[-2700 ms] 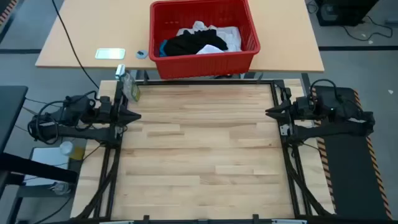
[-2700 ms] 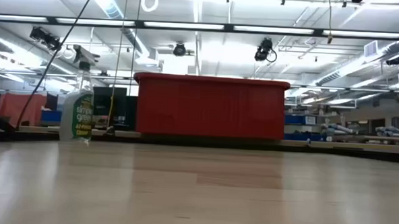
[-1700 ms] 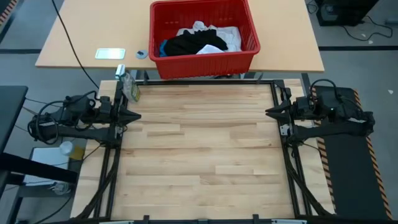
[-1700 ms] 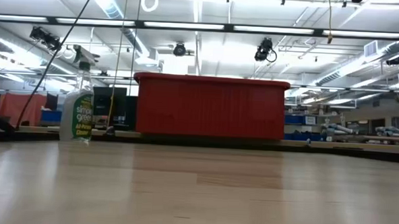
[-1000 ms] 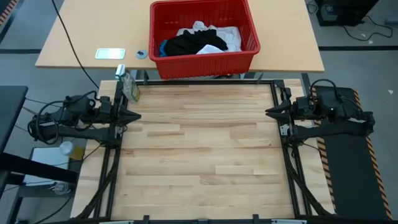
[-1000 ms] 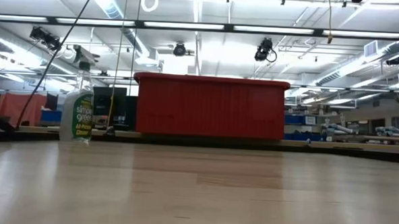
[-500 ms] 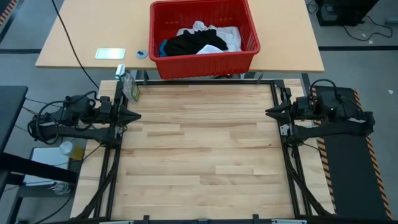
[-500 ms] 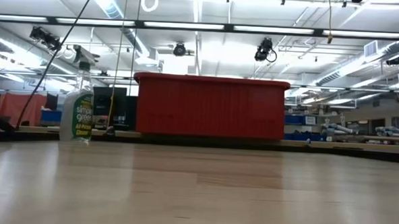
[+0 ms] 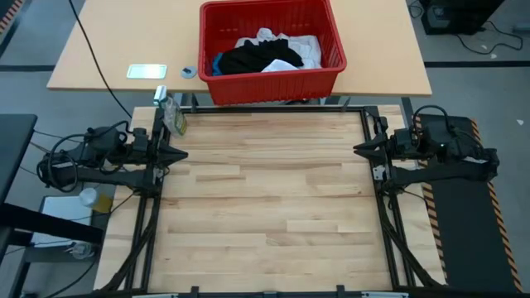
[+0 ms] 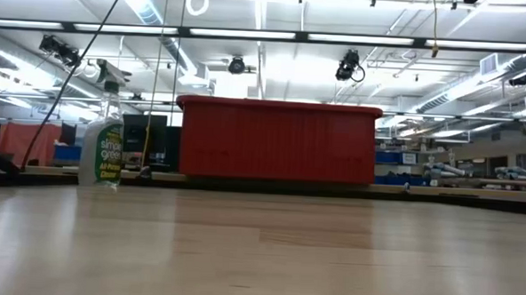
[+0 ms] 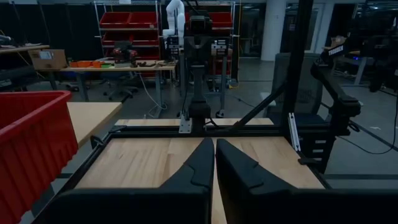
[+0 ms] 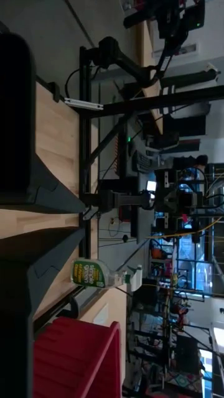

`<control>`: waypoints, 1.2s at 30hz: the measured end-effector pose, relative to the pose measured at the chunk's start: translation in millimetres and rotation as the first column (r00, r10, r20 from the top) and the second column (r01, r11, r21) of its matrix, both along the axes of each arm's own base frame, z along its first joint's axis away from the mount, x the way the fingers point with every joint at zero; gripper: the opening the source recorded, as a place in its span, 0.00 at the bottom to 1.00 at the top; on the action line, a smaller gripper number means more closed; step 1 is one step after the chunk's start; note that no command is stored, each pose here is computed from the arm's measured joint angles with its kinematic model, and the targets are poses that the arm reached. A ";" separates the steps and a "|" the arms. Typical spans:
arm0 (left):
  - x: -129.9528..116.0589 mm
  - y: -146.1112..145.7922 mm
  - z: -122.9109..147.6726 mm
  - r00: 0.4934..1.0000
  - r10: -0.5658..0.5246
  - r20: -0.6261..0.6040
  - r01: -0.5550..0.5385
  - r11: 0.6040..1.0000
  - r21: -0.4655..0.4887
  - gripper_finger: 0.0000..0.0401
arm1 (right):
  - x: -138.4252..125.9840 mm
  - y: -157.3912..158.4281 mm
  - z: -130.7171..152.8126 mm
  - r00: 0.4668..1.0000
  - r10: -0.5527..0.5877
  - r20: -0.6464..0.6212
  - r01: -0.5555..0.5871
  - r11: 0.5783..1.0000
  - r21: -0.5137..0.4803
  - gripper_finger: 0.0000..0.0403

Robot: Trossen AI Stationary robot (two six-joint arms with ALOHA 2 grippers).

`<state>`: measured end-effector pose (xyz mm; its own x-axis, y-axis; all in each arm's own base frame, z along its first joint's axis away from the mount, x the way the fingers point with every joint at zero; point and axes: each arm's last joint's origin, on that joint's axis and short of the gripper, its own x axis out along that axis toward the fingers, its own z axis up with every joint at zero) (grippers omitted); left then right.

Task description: Fold laundry

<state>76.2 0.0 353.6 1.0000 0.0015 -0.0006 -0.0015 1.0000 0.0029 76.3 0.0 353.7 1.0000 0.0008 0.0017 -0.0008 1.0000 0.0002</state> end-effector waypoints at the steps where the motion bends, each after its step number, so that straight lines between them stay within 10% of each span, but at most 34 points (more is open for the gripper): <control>1: -0.1 0.0 0.0 1.000 0.000 0.000 0.000 1.000 0.000 0.06 | 0.0 0.0 0.0 1.000 0.000 0.000 0.000 1.000 0.000 0.14; 36: 0.0 0.0 1.9 1.000 0.000 0.020 0.000 1.000 0.021 0.06 | 0.0 0.0 0.0 1.000 0.000 0.000 0.000 1.000 0.000 0.14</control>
